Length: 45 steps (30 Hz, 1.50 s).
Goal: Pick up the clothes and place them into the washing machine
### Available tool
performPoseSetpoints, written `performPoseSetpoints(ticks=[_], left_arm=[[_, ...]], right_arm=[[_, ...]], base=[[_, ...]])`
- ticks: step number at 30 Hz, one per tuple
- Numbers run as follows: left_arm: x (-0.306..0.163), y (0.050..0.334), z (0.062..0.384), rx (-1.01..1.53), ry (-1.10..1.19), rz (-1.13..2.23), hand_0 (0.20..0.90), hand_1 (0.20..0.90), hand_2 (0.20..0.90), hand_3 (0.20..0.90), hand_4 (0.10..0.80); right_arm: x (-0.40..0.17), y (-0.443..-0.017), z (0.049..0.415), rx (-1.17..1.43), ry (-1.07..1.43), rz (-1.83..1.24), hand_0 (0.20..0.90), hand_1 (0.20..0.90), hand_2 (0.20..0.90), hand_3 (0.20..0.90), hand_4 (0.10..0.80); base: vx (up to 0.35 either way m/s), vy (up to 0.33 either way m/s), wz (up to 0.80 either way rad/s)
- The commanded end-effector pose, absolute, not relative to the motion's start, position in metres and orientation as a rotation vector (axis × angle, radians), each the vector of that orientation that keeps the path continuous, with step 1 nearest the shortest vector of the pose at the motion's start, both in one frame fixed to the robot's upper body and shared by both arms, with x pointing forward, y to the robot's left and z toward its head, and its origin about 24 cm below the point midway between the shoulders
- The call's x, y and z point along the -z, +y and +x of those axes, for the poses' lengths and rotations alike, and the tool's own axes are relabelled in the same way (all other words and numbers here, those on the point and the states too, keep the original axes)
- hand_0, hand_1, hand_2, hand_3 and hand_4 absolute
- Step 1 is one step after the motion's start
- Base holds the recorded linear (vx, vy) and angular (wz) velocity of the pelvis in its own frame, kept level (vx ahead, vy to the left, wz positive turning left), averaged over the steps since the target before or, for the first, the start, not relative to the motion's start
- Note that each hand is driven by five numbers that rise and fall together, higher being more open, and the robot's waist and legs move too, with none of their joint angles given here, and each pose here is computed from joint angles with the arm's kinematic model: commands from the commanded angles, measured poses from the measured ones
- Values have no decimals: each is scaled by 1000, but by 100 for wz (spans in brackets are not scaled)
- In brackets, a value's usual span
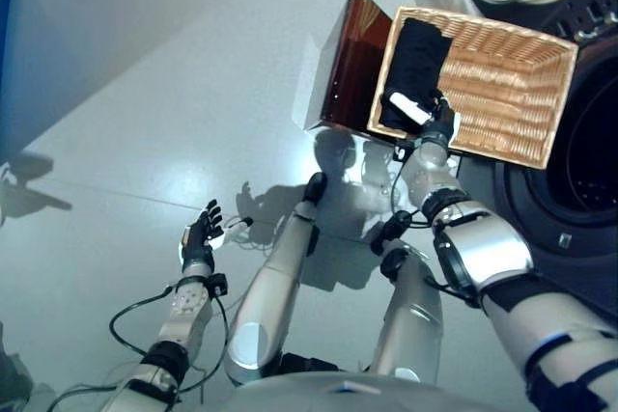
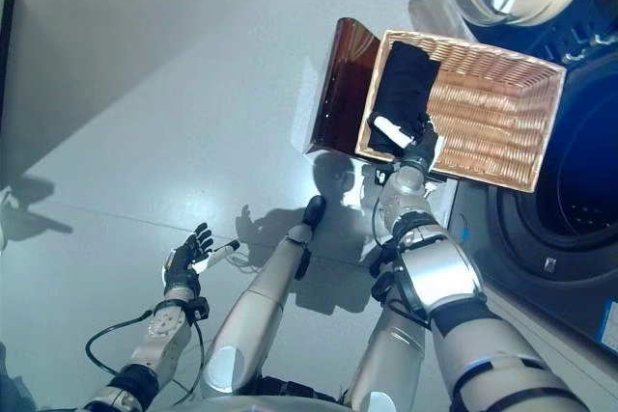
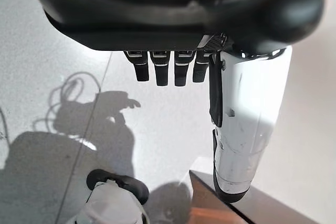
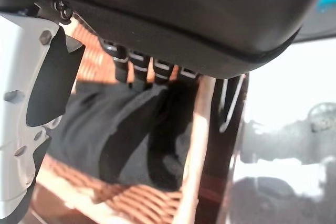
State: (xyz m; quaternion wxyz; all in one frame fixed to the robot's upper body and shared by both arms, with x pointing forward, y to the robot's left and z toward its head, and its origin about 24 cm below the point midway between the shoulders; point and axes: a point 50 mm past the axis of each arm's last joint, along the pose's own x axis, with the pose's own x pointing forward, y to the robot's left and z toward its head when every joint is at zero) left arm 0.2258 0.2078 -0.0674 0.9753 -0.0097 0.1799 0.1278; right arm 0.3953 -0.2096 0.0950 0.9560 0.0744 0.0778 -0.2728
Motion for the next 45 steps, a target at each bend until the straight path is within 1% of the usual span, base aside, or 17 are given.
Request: performPoseSetpoints(ticks=[1,13,24,30,31,32,34,38,41,45], left_arm=[[47,236,230,-343,249,39,900,900,900,900,800],[52,230,227,-332,264,43,900,900,900,900,800],[68,230,212,-336,349,50,900,900,900,900,800],[81,227,200,-329,412,34,900,900,900,900,800],[85,224,195,-322,435,23,900,900,900,900,800],[86,224,195,-321,437,23,900,900,900,900,800],[95,219,186,-308,488,9,900,900,900,900,800],[103,210,178,-288,527,-32,900,900,900,900,800],[107,206,174,-280,548,-46,900,900,900,900,800],[110,203,170,-276,571,-53,900,900,900,900,800]], right_arm=[[-131,-212,406,530,22,125,200,200,200,200,300],[-136,-220,406,541,12,105,200,200,200,200,300],[-132,-251,397,636,13,115,200,200,200,200,300],[-121,-271,386,688,11,205,200,200,200,200,300],[-119,-276,383,703,-13,282,200,200,200,200,300],[-118,-276,382,704,-12,283,200,200,200,200,300],[-114,-282,377,734,-54,440,200,200,200,200,300],[-109,-292,370,785,-91,568,200,200,200,200,300],[-108,-296,367,800,-97,570,200,200,200,200,300],[-107,-302,365,801,-68,483,200,200,200,200,300]], base=[[43,21,19],[16,19,-3],[10,2,-11],[23,23,-17],[27,40,-21],[34,60,-16],[24,55,-20],[-5,53,-22],[60,45,-18],[-68,43,-19]])
